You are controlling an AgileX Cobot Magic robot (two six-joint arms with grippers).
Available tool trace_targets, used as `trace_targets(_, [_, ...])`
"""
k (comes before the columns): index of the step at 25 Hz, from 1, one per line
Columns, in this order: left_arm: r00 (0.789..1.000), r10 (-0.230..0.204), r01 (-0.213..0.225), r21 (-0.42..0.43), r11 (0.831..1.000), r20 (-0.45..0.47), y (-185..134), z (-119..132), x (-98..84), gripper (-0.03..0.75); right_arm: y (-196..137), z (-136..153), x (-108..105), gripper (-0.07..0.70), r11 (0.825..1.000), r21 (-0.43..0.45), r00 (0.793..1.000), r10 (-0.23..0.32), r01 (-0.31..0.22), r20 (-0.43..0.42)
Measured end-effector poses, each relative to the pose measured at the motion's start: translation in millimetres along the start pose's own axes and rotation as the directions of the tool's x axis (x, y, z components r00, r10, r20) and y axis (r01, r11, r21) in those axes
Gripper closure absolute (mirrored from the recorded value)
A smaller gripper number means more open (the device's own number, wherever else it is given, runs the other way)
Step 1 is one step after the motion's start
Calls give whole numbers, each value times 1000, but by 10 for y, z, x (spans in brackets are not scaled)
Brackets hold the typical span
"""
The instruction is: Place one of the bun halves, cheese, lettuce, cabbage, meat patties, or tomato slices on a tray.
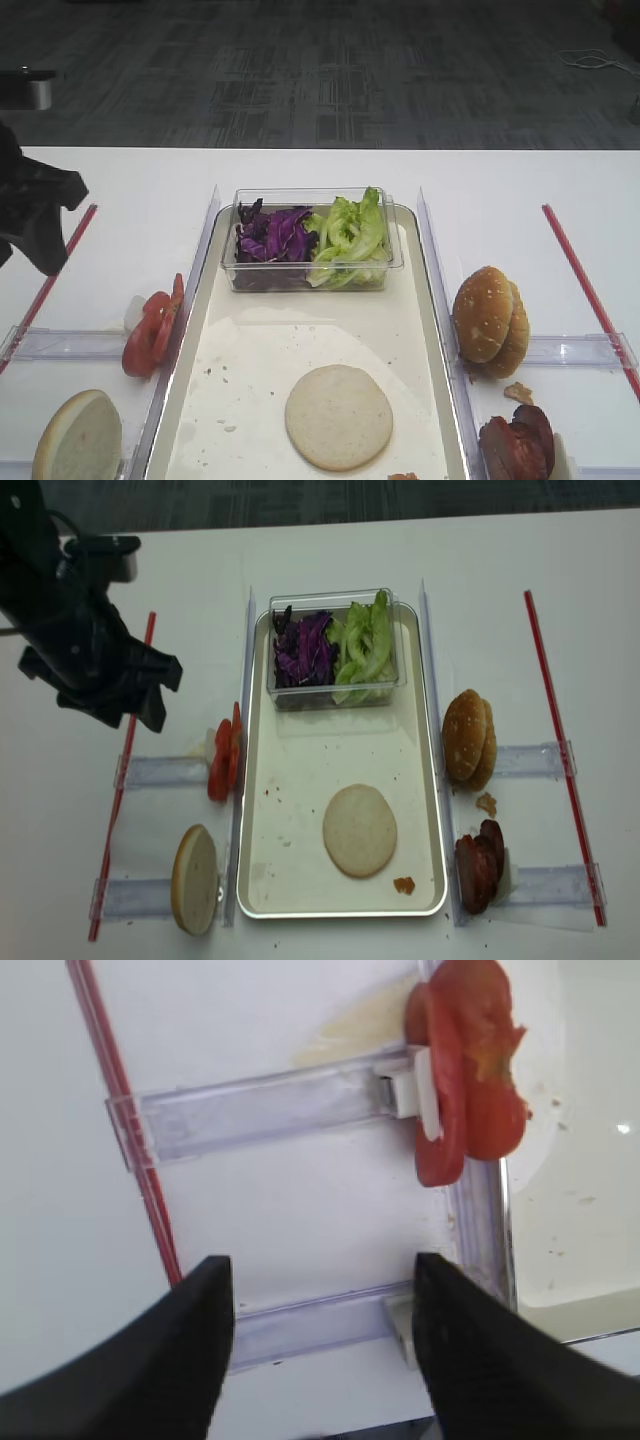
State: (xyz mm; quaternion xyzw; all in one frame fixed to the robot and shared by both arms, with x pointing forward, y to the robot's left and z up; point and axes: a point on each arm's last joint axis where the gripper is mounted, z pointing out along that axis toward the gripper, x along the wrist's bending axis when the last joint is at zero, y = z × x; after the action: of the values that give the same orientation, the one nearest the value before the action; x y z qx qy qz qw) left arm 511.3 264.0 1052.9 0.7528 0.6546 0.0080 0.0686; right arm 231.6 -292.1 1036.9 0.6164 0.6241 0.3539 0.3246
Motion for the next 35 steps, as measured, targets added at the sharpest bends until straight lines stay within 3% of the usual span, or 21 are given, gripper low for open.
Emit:
trace_targets(5, [999, -39, 39, -15, 999, -10, -173, -73, 162, 336, 0, 0, 0, -62, 1000, 0, 1000, 0, 0, 0])
trace_targets(12, [999, -41, 41, -13, 999, -10, -402, -89, 149, 336, 0, 0, 0, -62, 1000, 0, 1000, 0, 0, 0])
trace_targets(25, [999, -45, 45, 37, 998, -7, -978, 63, 107, 336, 0, 0, 0, -62, 1000, 0, 1000, 0, 0, 0])
trace_targets(35, [999, -50, 50, 57, 997, -8, -1214, 235, 101, 336, 0, 0, 0, -62, 1000, 0, 1000, 0, 0, 0])
